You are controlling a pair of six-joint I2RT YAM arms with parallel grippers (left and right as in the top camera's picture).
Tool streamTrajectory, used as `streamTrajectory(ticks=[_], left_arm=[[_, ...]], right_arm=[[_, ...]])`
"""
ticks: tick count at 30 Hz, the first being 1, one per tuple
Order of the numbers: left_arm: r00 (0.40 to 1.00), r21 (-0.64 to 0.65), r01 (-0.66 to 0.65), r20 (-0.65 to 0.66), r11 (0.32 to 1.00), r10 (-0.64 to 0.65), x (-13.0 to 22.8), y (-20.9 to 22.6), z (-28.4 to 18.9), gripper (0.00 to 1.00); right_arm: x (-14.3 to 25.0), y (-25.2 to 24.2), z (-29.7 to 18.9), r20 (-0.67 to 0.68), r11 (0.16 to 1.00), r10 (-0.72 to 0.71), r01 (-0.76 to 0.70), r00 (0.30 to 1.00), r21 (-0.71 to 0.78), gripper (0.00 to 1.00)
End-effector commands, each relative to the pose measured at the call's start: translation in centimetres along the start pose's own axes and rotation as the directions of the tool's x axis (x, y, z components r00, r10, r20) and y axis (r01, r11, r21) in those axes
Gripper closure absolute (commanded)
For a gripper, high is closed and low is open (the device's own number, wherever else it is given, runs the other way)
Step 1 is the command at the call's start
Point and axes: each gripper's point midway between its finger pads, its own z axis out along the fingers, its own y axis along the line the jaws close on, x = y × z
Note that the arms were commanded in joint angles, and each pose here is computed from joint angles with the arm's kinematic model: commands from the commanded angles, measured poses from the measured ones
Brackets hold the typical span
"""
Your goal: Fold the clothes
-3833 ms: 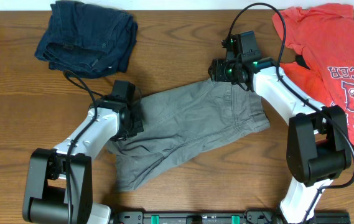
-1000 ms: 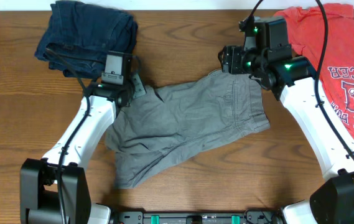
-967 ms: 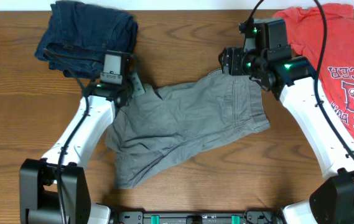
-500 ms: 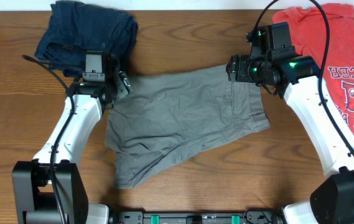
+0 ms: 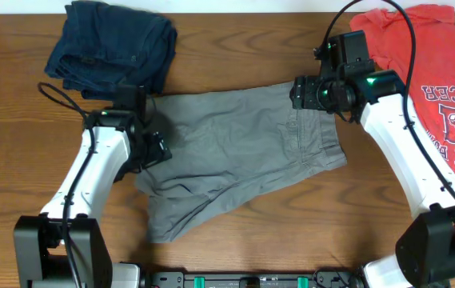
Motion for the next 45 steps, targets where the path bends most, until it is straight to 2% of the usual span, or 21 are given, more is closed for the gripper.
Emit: streamTrajectory(ticks=[1, 3, 5, 7, 9, 13, 19, 20, 22, 24, 25, 29, 37, 40, 45], left_arm=[[0.999, -0.041, -0.024, -0.036, 0.999, 0.023, 1.5, 1.2, 1.3, 0.01], [0.998, -0.051, -0.025, -0.057, 0.998, 0.022, 2.4, 1.5, 2.0, 0.01], [0.997, -0.055, -0.016, -0.074, 0.998, 0.012, 3.0, 1.8, 2.6, 0.06], [0.996, -0.025, -0.014, -0.090, 1.000, 0.012, 3.6, 1.4, 3.1, 0.16], [0.995, 0.014, -0.010, -0.097, 1.000, 0.011, 3.9, 0.7, 3.6, 0.30], [0.997, 0.043, -0.008, -0.078, 0.999, 0.011, 3.5, 0.2, 4.0, 0.47], [0.998, 0.051, -0.007, -0.062, 0.999, 0.010, 3.7, 0.2, 5.2, 0.49], [0.998, 0.050, -0.007, -0.064, 0.999, 0.010, 4.0, 0.3, 5.5, 0.52], [0.998, 0.048, -0.007, -0.068, 0.999, 0.010, 4.4, 0.5, 6.0, 0.63], [0.997, 0.046, -0.008, -0.070, 0.999, 0.011, 4.6, 0.6, 6.2, 0.79], [0.997, 0.047, -0.008, -0.070, 0.999, 0.011, 4.6, 0.6, 6.2, 0.92], [0.999, 0.058, -0.007, -0.051, 0.998, 0.010, 3.9, 0.3, 5.4, 0.94], [1.000, 0.086, -0.022, -0.010, 0.996, 0.023, 2.6, -0.2, 0.1, 0.94], [0.997, 0.119, -0.019, -0.066, 0.993, 0.027, 4.2, -0.3, -0.9, 0.94], [0.969, 0.162, -0.010, -0.240, 0.987, 0.049, 8.5, -0.8, -1.0, 0.94]], right_arm=[[0.1, -0.9, 0.3, -0.009, 1.000, 0.011, -0.011, 1.000, 0.017, 0.22], [0.1, -0.9, 0.3, -0.008, 1.000, 0.011, -0.011, 1.000, 0.017, 0.22], [0.0, -0.9, 0.3, -0.008, 1.000, 0.012, -0.011, 1.000, 0.017, 0.22], [0.0, -0.9, 0.3, -0.007, 1.000, 0.011, -0.011, 1.000, 0.016, 0.22], [0.0, -0.9, 0.3, -0.005, 1.000, 0.011, -0.011, 1.000, 0.016, 0.22], [0.0, -0.9, 0.3, -0.006, 1.000, 0.011, -0.011, 1.000, 0.016, 0.22], [0.1, -0.9, 0.3, -0.011, 1.000, 0.012, -0.012, 1.000, 0.018, 0.22], [0.1, -0.9, 0.3, -0.012, 1.000, 0.012, -0.012, 1.000, 0.018, 0.22], [0.2, -0.9, 0.3, -0.012, 1.000, 0.012, -0.012, 1.000, 0.018, 0.22], [0.1, -0.9, 0.3, -0.012, 1.000, 0.012, -0.012, 1.000, 0.018, 0.22], [0.1, -0.9, 0.3, -0.011, 1.000, 0.012, -0.012, 1.000, 0.018, 0.22], [0.1, -0.9, 0.3, -0.010, 1.000, 0.012, -0.011, 1.000, 0.018, 0.22], [0.1, -0.9, 0.3, -0.008, 1.000, 0.012, -0.012, 1.000, 0.017, 0.22], [0.0, -0.9, 0.3, -0.008, 1.000, 0.012, -0.011, 1.000, 0.017, 0.22], [0.0, -0.9, 0.3, -0.008, 1.000, 0.012, -0.011, 1.000, 0.017, 0.22]])
